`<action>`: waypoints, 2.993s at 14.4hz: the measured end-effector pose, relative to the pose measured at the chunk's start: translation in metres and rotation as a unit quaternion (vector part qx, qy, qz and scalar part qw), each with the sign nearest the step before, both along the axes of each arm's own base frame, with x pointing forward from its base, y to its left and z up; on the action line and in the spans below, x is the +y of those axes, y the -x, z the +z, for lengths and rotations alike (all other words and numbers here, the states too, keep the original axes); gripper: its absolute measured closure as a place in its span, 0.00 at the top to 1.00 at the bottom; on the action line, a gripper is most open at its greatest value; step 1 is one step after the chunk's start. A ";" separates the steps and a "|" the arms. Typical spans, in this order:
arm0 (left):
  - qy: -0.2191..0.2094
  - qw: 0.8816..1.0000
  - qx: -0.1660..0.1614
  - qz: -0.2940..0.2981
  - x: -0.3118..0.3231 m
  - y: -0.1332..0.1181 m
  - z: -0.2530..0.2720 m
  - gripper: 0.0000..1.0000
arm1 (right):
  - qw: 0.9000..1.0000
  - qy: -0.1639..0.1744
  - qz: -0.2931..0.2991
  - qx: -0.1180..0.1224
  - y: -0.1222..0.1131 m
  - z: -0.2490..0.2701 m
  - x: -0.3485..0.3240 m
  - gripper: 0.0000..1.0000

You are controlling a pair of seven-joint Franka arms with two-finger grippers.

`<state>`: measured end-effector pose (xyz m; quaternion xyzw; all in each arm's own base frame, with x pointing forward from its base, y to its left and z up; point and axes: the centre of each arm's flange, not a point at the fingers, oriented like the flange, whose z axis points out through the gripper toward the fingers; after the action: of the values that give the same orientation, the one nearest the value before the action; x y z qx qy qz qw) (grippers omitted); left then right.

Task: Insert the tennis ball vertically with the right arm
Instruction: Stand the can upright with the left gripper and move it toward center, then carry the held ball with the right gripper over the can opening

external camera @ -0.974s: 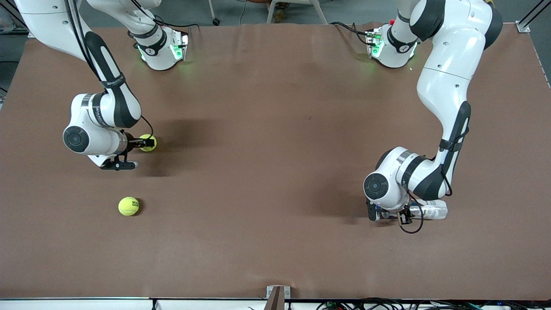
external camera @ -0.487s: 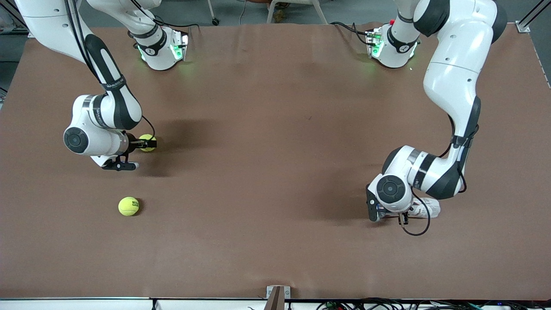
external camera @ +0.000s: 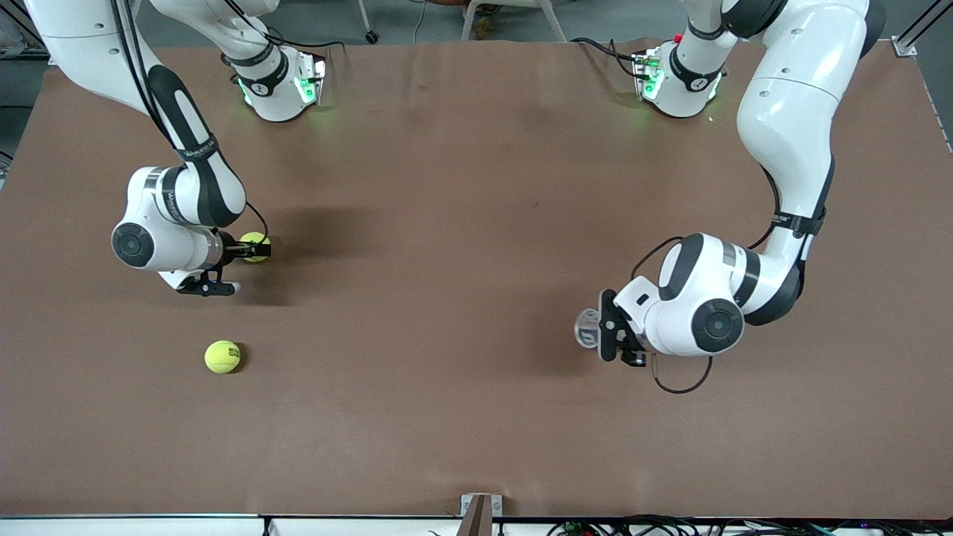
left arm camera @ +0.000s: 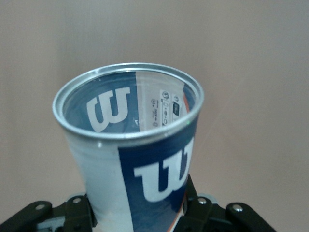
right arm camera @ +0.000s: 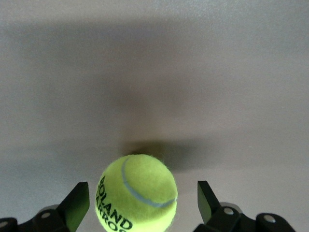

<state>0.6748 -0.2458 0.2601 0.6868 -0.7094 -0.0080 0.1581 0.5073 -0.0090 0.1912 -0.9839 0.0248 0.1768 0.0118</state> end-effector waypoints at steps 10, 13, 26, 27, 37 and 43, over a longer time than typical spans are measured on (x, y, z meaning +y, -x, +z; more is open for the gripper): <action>0.303 0.953 0.027 0.005 -0.044 0.007 0.028 0.66 | 1.000 -0.001 0.000 0.009 0.003 -0.001 0.000 0.90; 0.393 0.919 0.012 -0.021 -0.075 0.020 0.005 0.66 | 1.000 -0.001 0.000 0.011 0.003 -0.001 0.000 0.80; 0.431 0.902 -0.011 -0.027 -0.117 0.044 -0.054 0.74 | 1.000 -0.001 0.000 0.015 0.004 -0.001 0.000 0.65; 0.427 0.904 -0.007 -0.021 -0.120 0.046 -0.056 0.74 | 1.000 -0.001 0.000 0.015 0.004 -0.001 0.000 0.65; 0.408 0.913 -0.005 -0.014 -0.128 0.049 -0.059 0.77 | 1.000 -0.011 0.014 0.018 -0.068 0.103 0.012 0.65; 0.406 0.914 -0.005 -0.014 -0.129 0.050 -0.060 0.80 | 0.993 -0.069 0.050 -0.083 -0.119 0.209 0.106 0.65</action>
<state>0.6247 -0.3752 0.2001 0.5535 -0.6616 0.2823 0.4198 0.6267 0.0975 0.4005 -0.9919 -0.0375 0.0963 0.0732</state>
